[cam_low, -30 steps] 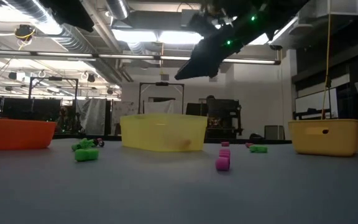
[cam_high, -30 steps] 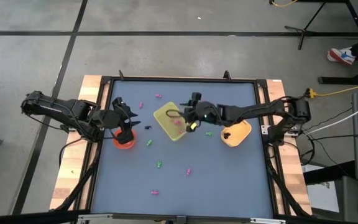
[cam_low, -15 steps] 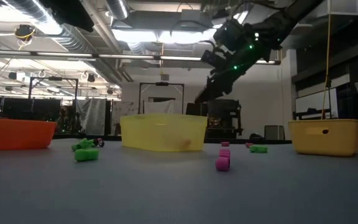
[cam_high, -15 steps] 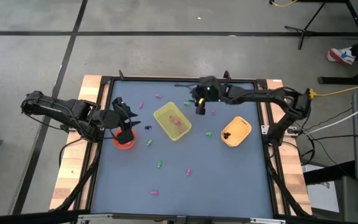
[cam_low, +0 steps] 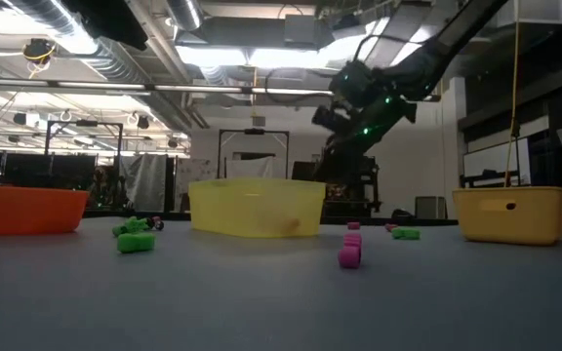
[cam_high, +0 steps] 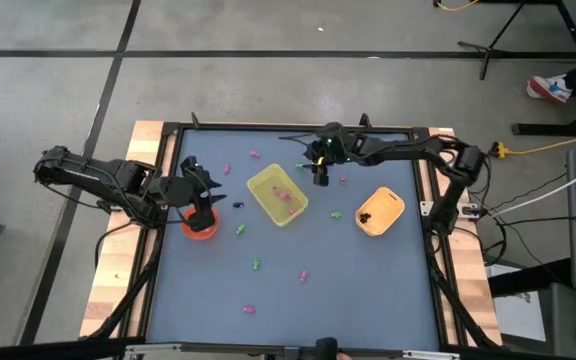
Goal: Sort Halloween decoration
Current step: Put the green skeleton toy into the orange bin
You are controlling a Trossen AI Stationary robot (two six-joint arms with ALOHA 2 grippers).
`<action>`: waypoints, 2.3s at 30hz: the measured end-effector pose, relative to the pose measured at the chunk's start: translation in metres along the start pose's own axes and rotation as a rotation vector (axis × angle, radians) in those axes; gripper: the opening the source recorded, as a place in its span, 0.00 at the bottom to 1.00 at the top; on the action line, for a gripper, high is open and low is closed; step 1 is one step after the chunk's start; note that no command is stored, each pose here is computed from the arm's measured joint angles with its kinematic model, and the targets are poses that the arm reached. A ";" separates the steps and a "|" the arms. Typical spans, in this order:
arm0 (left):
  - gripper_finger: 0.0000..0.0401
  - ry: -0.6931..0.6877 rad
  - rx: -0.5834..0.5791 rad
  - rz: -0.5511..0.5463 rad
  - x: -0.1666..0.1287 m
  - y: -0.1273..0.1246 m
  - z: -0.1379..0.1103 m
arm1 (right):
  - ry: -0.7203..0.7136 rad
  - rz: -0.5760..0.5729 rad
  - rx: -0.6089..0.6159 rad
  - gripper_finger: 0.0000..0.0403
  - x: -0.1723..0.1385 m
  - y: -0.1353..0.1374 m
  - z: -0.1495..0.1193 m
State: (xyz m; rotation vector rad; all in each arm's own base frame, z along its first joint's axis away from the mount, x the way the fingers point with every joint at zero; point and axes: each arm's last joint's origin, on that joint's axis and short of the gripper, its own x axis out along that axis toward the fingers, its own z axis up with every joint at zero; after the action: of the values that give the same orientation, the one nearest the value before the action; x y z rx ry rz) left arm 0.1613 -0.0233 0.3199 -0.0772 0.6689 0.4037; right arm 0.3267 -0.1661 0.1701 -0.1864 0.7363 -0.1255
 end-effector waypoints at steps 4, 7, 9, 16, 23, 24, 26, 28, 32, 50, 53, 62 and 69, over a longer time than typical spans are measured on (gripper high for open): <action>0.33 0.000 0.000 0.000 0.000 0.000 0.000 | 0.035 -0.018 0.005 0.47 0.014 0.001 -0.009; 0.33 0.000 0.000 0.001 0.000 0.000 0.000 | 0.059 -0.011 0.010 0.47 0.023 0.002 -0.016; 0.33 0.000 0.000 0.001 0.000 0.000 0.000 | 0.063 -0.010 0.010 0.47 0.027 0.002 -0.020; 0.33 -0.001 0.000 0.001 0.000 0.000 0.000 | 0.090 0.003 0.016 0.47 0.041 0.005 -0.030; 0.33 -0.001 0.000 0.001 0.000 0.000 0.000 | 0.094 -0.019 0.016 0.47 0.045 0.005 -0.032; 0.33 -0.001 -0.001 0.000 0.000 0.000 0.000 | 0.091 -0.014 0.016 0.47 0.045 0.005 -0.032; 0.33 -0.003 -0.002 -0.001 0.000 0.000 0.000 | 0.091 -0.013 0.017 0.47 0.045 0.005 -0.032; 0.33 -0.006 -0.003 -0.002 0.000 0.000 0.001 | 0.090 -0.012 0.017 0.45 0.045 0.005 -0.032; 0.33 -0.007 -0.004 -0.002 0.000 0.000 0.001 | 0.085 -0.013 0.016 0.38 0.045 0.005 -0.032; 0.33 -0.007 -0.011 -0.002 0.000 0.000 0.001 | 0.082 -0.060 0.009 0.06 0.046 0.003 -0.031; 0.33 -0.007 -0.011 -0.002 0.000 0.000 0.001 | 0.084 -0.059 0.008 0.06 0.046 0.003 -0.032; 0.33 -0.089 -0.047 -0.036 0.000 -0.004 0.010 | 0.111 -0.133 0.002 0.06 0.031 -0.003 -0.018; 0.33 -0.199 0.002 -0.066 -0.002 -0.007 0.021 | 0.108 -0.071 0.011 0.06 0.003 -0.017 0.027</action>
State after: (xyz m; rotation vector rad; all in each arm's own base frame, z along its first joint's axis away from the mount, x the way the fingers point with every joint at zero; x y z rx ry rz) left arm 0.1748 -0.0265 0.3375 -0.0562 0.4689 0.3415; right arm 0.3468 -0.1799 0.1913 -0.1966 0.8363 -0.2084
